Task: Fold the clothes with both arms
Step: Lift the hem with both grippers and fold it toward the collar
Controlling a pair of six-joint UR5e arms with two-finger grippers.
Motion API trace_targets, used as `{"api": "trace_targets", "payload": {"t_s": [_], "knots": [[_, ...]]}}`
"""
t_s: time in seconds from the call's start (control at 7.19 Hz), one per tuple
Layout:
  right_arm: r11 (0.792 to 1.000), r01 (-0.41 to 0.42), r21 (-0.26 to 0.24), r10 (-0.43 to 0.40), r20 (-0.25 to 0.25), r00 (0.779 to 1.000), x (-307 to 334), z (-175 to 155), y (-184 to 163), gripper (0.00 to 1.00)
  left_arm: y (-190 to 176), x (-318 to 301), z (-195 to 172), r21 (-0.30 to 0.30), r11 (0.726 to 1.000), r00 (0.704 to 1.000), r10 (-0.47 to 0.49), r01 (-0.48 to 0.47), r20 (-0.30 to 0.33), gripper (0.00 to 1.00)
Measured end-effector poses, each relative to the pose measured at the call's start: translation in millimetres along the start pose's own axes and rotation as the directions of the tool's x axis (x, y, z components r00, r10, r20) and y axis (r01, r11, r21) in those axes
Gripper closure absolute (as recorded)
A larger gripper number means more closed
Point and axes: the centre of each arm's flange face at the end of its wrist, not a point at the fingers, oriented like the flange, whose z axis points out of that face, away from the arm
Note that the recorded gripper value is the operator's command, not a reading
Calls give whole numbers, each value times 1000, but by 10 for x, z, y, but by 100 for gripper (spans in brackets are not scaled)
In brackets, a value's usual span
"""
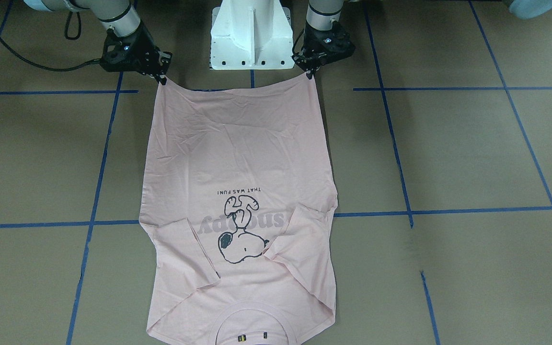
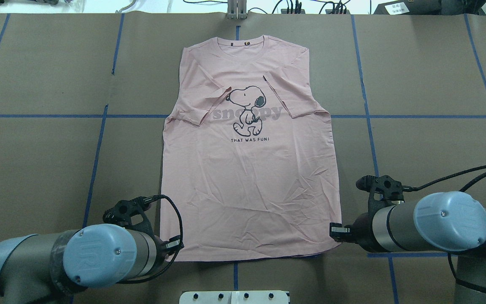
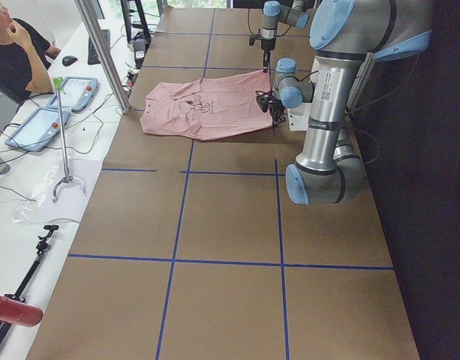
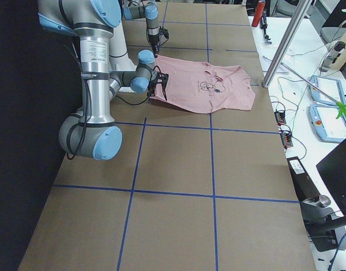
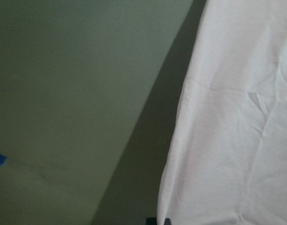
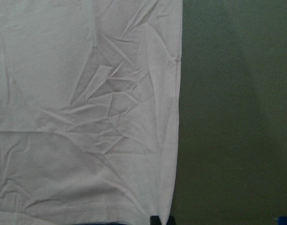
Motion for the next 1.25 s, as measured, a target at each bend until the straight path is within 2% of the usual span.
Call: {"api": "trace_targets", "payload": {"t_s": [0.42, 0.56, 0.7, 0.83, 0.97, 1.25], "knots": [[985, 23, -172, -19, 25, 1000, 83, -304, 335, 100, 418, -446, -596, -81, 995, 998, 64, -63, 9, 100], [976, 30, -216, -23, 36, 999, 75, -382, 407, 100, 488, -512, -700, -97, 992, 997, 81, -80, 11, 100], [972, 34, -233, -24, 45, 999, 58, -423, 422, 100, 508, -532, -746, -102, 991, 996, 90, -88, 9, 100], [975, 31, -219, -20, 52, 998, 50, -450, 336, 100, 431, -515, -774, -90, 991, 995, 96, -95, 3, 100], [984, 38, -172, -27, 66, 997, 53, -507, 126, 100, 238, -472, -819, -57, 992, 994, 112, -112, -11, 100], [995, 89, -35, -86, 94, 992, 7, -598, -540, 100, -404, -369, -939, 58, 983, 984, 174, -172, -27, 100]]}}
